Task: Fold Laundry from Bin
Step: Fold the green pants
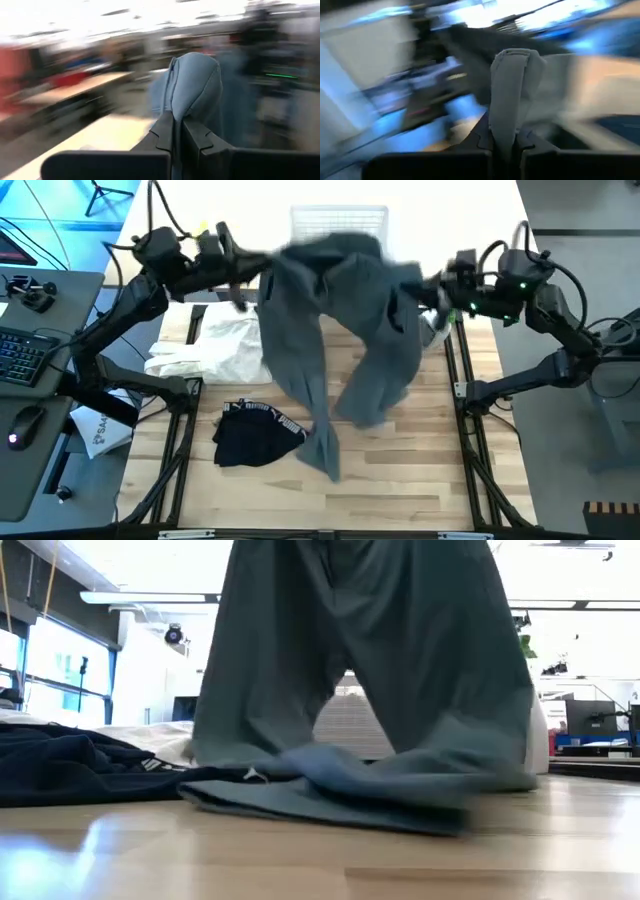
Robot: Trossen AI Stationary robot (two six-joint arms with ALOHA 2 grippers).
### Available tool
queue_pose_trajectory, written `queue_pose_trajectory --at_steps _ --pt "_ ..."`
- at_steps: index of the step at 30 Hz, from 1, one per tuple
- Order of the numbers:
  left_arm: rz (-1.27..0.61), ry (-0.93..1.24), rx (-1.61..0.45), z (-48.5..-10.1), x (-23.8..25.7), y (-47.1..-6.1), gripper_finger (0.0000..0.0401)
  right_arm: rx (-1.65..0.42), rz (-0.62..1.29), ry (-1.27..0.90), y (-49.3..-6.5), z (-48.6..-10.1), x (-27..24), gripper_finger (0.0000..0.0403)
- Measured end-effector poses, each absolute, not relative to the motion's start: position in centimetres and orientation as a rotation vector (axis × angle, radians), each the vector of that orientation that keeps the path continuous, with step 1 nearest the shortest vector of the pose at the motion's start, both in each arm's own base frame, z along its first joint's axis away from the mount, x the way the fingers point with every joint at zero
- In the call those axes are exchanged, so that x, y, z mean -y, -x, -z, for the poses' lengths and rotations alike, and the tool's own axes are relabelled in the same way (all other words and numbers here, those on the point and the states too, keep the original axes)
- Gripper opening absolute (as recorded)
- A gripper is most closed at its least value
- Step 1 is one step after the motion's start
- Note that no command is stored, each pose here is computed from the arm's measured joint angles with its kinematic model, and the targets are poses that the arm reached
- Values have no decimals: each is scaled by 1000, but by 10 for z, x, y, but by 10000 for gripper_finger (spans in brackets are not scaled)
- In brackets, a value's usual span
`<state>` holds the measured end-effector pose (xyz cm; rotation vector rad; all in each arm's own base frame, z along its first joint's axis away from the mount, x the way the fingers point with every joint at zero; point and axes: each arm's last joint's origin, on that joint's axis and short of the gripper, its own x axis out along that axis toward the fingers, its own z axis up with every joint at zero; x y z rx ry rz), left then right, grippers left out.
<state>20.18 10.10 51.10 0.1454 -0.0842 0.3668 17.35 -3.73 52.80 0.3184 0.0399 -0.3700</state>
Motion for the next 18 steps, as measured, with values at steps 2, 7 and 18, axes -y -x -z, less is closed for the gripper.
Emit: queue_pose_trajectory --at_steps 2,7,18 --pt "-114 -197 107 -514 -92 -198 0 -45 105 -371 -177 -531 22 2" --pt "503 -285 248 -531 -63 -178 0 59 -654 -300 -201 -548 -39 2" --pt "128 -479 104 -504 -99 -198 0 -71 -82 -65 -219 -523 -24 2"
